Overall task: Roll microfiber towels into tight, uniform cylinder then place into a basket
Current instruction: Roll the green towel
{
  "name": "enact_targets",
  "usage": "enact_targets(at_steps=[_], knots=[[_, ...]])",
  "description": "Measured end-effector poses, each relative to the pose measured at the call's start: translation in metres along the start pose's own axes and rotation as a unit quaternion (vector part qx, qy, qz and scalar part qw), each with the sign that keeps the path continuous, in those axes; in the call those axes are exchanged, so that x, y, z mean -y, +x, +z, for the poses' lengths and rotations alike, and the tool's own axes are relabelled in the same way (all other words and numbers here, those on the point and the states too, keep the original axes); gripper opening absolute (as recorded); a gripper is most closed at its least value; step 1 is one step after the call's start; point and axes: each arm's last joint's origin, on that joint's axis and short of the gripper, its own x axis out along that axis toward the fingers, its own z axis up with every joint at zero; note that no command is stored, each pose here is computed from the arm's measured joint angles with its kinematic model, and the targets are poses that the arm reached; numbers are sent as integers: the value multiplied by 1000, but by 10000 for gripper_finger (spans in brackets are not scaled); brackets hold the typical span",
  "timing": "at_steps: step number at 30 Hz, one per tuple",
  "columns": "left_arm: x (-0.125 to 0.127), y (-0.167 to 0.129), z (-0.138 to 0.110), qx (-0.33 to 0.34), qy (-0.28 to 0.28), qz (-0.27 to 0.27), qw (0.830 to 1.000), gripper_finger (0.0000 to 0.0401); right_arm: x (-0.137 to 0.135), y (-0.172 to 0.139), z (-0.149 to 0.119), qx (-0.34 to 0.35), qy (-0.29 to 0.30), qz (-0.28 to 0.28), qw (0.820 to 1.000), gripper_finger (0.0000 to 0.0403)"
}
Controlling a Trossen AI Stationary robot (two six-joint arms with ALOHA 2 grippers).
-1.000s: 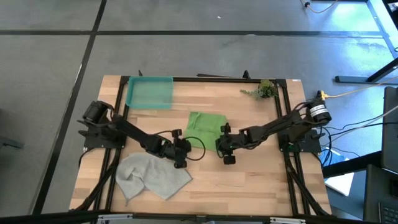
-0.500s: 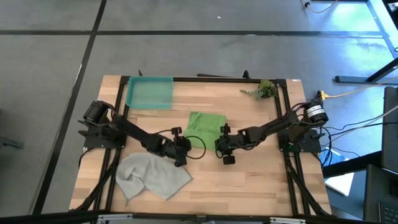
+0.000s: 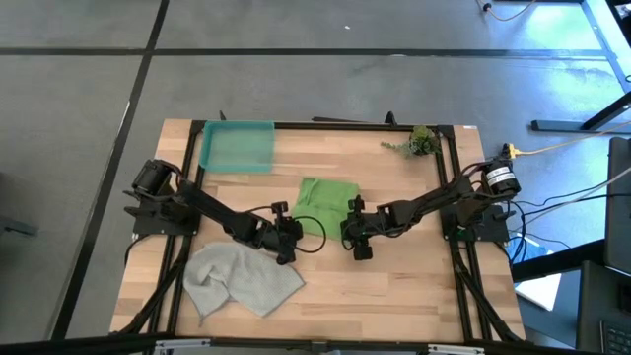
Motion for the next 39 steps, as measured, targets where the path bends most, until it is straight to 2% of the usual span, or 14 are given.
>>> enact_targets(at_steps=[11,19,22,25,30,37,39], knots=[[-1,15,-10,-37,13,11,999,82,0,0,0,1,0,0,1000,211],[-5,25,-11,-54,2,-12,998,81,0,0,0,-2,4,1,1000,211],[-6,26,-12,-60,1,-16,998,63,0,0,0,-2,16,1,1000,211],[-6,26,-12,-62,5,-25,998,18,0,0,0,-3,18,1,1000,205],[-7,24,-11,-62,8,-33,997,4,0,0,-1,-4,35,1,999,159],[-14,12,-5,-55,3,-50,997,2,0,0,-1,-7,40,1,999,27],[-18,8,-1,-49,-7,-62,997,1,0,0,-1,-8,40,4,999,12]])
